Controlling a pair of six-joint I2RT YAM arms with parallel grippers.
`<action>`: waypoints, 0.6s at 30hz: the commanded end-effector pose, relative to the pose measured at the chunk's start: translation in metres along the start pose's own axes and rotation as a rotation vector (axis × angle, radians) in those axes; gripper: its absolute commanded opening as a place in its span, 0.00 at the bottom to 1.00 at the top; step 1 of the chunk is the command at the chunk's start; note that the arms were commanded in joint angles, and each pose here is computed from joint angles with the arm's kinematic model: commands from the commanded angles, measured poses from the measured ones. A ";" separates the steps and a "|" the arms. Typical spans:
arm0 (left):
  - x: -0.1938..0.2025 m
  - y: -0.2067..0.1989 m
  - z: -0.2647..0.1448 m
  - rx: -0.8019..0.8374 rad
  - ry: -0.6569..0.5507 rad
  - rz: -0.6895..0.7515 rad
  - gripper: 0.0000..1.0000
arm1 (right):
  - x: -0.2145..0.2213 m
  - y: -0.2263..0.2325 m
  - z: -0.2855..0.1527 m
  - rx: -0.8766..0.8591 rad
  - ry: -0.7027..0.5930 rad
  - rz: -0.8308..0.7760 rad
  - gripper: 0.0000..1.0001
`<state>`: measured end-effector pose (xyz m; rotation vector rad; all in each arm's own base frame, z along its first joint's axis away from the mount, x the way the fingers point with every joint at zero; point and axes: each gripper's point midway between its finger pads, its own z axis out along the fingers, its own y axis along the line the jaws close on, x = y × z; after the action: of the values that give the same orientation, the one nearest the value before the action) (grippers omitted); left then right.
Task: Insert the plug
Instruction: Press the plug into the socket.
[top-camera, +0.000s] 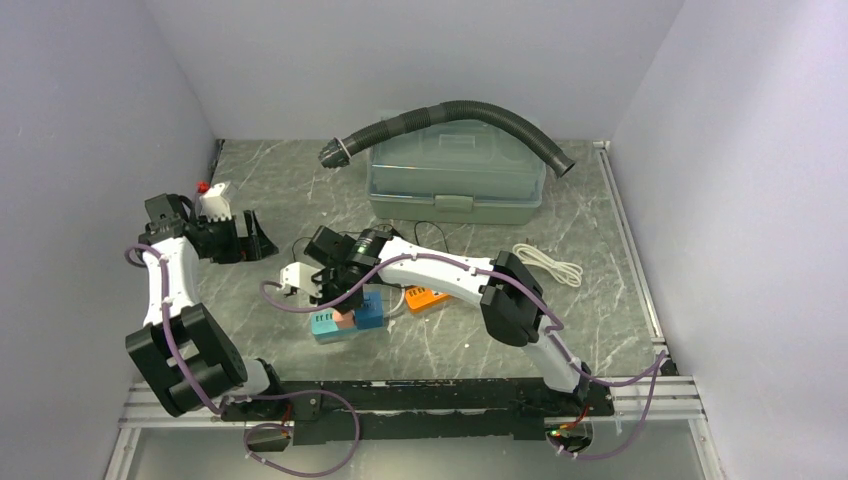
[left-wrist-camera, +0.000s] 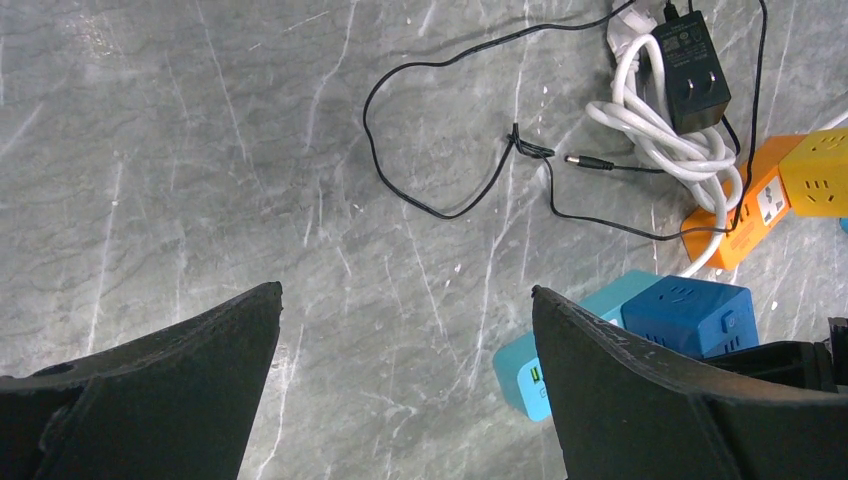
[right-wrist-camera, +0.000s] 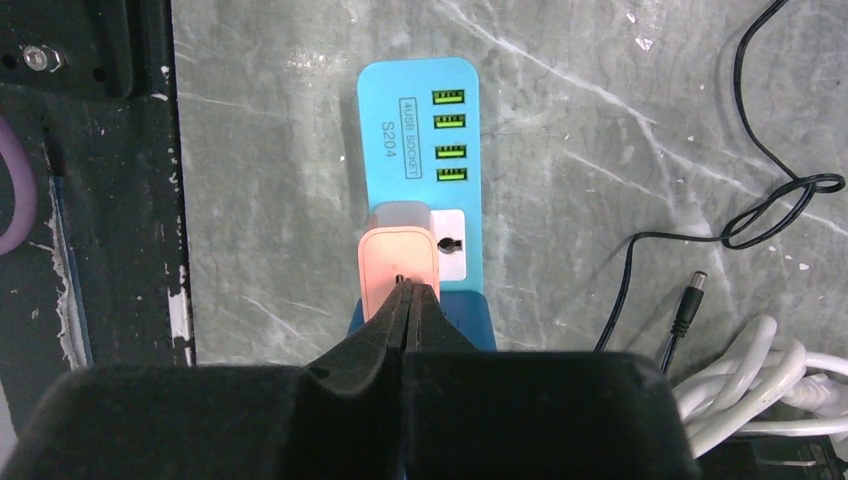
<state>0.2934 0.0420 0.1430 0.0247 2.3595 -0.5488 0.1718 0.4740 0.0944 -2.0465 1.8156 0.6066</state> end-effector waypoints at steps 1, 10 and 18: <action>-0.015 0.002 -0.006 -0.006 -0.031 0.030 1.00 | 0.000 0.002 -0.005 0.003 0.025 -0.005 0.00; -0.017 0.005 -0.008 -0.014 -0.039 0.028 1.00 | 0.007 0.006 -0.003 -0.016 0.047 0.003 0.00; -0.019 0.007 -0.011 -0.024 -0.044 0.031 1.00 | 0.032 0.020 0.009 -0.085 0.125 0.037 0.00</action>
<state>0.2950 0.0486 0.1460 0.0069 2.3523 -0.5351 0.1682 0.4696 0.0933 -2.0654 1.8301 0.6026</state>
